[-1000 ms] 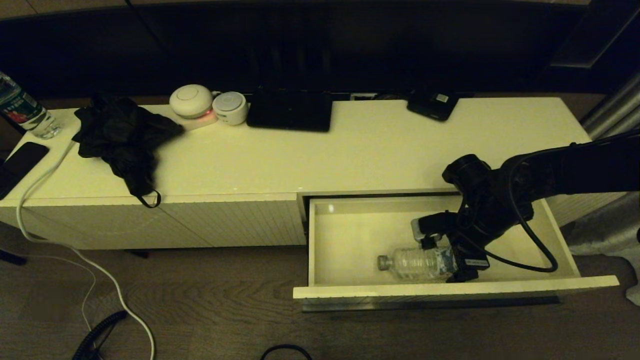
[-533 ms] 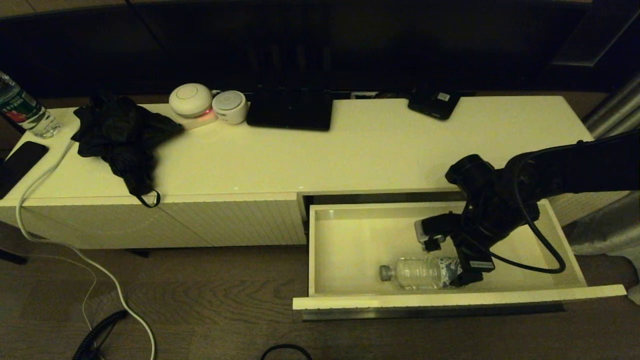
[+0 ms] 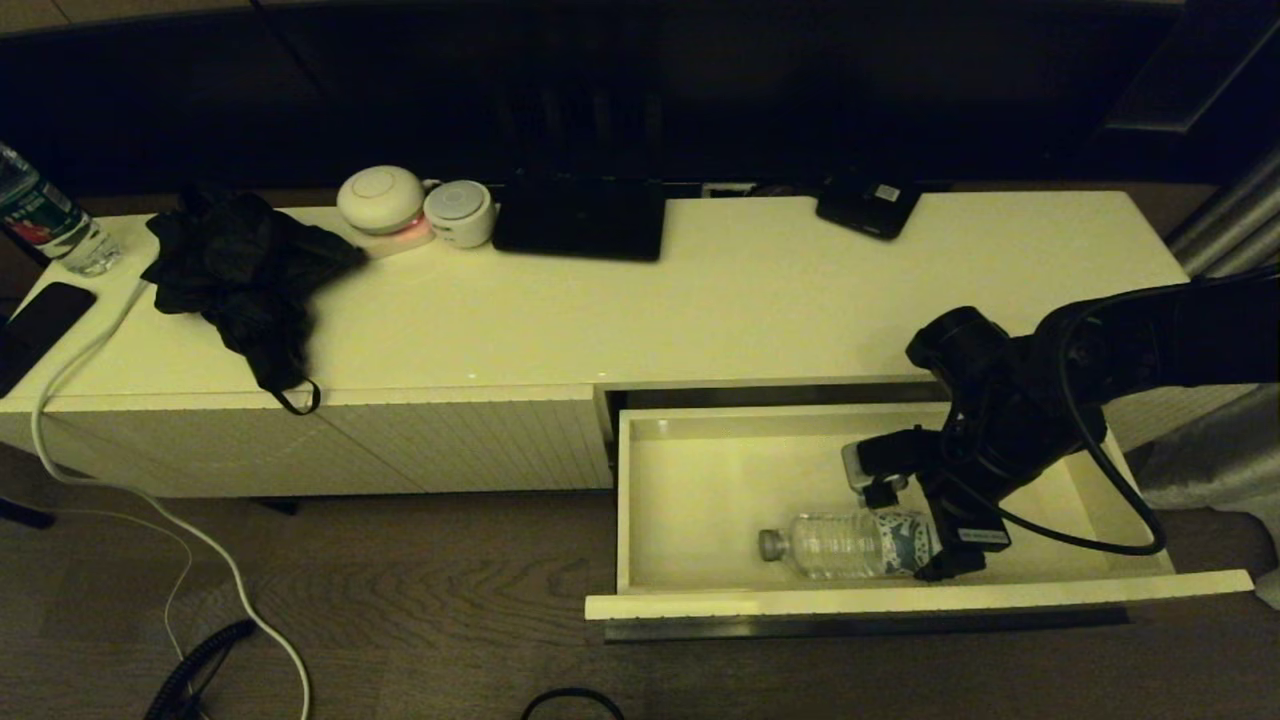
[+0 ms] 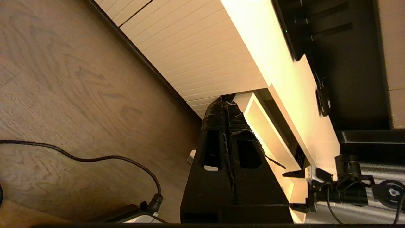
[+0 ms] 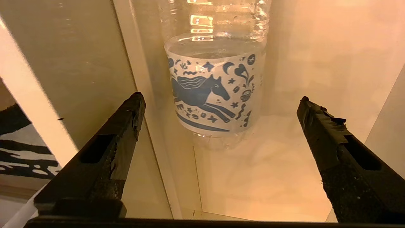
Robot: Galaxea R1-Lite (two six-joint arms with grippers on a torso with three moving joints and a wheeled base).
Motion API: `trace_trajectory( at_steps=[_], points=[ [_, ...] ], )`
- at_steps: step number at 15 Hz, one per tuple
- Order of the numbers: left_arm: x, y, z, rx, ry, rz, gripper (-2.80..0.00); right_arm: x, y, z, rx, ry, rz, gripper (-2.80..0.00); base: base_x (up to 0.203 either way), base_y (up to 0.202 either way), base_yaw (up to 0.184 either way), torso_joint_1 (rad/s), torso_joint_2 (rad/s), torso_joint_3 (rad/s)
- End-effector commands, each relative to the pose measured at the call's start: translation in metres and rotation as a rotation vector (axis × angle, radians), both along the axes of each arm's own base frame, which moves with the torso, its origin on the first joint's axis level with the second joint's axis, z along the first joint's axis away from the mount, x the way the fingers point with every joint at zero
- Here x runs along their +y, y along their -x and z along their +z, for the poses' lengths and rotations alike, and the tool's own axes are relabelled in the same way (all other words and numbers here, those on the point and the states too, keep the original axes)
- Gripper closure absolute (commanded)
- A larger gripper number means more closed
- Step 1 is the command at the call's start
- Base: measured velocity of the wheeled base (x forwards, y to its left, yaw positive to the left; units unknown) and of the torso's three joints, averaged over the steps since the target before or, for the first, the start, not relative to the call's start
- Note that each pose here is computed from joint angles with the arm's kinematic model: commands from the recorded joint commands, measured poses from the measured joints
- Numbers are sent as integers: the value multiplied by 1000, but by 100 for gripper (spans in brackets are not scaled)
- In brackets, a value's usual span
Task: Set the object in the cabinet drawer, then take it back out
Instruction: Take the mineral water out of the drawer and put it on the table
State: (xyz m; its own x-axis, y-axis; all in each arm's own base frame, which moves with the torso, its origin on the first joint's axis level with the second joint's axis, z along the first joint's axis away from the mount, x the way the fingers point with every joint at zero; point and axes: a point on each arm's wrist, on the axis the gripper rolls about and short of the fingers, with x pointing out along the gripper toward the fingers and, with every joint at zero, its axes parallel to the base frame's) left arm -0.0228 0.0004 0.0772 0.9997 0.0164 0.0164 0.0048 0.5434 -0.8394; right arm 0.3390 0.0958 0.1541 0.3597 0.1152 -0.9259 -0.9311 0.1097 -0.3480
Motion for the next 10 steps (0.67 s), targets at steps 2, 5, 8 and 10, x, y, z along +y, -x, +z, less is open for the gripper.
trace_trajectory(
  at_steps=[2,5,8,10],
  points=[
    [0,0,0,-2,6,0,0,-2,4,-2,17,9,6,-280,0,0,0,0,0,0],
    [0,0,0,-2,6,0,0,-2,4,-5,29,13,6,-280,0,0,0,0,0,0],
    [0,0,0,-2,6,0,0,-2,4,-8,39,16,9,-280,0,0,0,0,0,0],
    [0,0,0,-2,6,0,0,-2,4,-10,53,20,6,-280,0,0,0,0,0,0]
  ],
)
